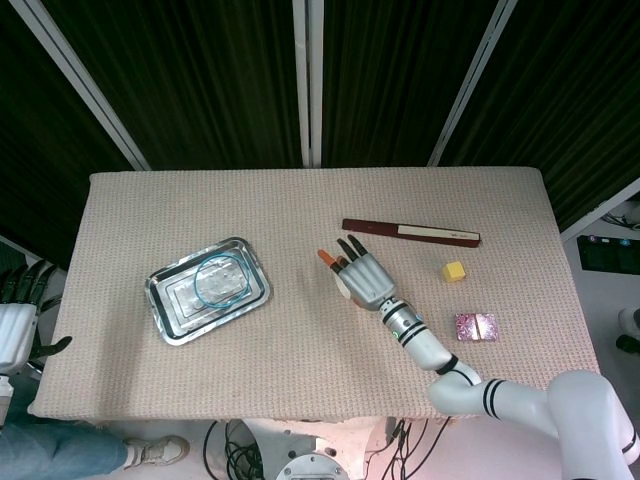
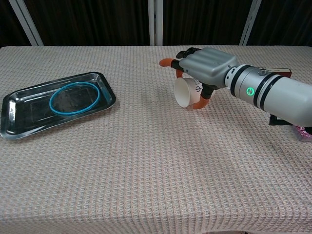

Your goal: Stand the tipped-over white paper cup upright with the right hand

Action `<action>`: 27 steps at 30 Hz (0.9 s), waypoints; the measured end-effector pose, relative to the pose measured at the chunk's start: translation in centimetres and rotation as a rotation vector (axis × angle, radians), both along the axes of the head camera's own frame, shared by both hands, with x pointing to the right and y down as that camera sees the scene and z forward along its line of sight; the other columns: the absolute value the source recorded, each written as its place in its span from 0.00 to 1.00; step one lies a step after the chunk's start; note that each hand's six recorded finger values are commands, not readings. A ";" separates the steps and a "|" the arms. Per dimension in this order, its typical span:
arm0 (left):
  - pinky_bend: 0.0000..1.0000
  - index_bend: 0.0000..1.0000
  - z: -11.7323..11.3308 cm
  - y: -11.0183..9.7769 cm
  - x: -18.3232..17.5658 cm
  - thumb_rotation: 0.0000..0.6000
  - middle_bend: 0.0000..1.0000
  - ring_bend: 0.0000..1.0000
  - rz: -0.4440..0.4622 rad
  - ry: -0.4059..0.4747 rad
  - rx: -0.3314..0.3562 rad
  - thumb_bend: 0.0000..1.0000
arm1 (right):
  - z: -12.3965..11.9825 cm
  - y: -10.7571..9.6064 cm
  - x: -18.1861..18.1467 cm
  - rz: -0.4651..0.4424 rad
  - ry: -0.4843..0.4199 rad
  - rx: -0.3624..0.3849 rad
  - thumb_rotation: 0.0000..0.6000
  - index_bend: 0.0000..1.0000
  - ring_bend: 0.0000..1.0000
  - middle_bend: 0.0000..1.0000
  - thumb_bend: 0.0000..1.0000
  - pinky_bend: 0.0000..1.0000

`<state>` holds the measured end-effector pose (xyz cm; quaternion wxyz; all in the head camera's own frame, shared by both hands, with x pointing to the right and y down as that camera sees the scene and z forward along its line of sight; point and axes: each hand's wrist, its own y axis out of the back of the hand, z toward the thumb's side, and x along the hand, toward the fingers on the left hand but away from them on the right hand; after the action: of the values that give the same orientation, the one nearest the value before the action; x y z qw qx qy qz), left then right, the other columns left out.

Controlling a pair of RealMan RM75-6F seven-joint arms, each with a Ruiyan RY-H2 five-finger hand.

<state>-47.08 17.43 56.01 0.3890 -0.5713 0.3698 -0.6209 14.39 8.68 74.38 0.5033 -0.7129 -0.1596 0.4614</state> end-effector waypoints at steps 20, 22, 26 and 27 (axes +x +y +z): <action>0.04 0.00 0.2 0.1 0.1 1.00 0.00 0.00 0.008 -0.003 -0.007 0.10 | -2.6 -0.1 0.9 0.319 -0.487 -0.253 1.00 0.09 0.06 0.45 0.18 0.00; 0.04 0.00 0.2 0.1 0.1 1.00 0.00 0.00 0.007 -0.003 -0.007 0.10 | -2.5 0.0 1.5 0.395 -0.577 -0.333 1.00 0.09 0.06 0.45 0.18 0.00; 0.04 0.00 0.3 0.1 0.1 1.00 0.00 0.00 0.008 -0.006 -0.009 0.10 | -1.8 0.5 3.0 0.576 -0.776 -0.523 1.00 0.09 0.06 0.45 0.17 0.00; 0.04 0.00 0.3 0.1 0.1 1.00 0.00 0.00 0.008 -0.007 -0.011 0.10 | -1.6 0.6 3.3 0.611 -0.812 -0.559 1.00 0.09 0.06 0.45 0.17 0.00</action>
<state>-46.96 17.53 56.32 0.3897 -0.5729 0.3627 -0.6232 17.73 9.29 72.81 0.0384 -0.8601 -0.4106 0.3002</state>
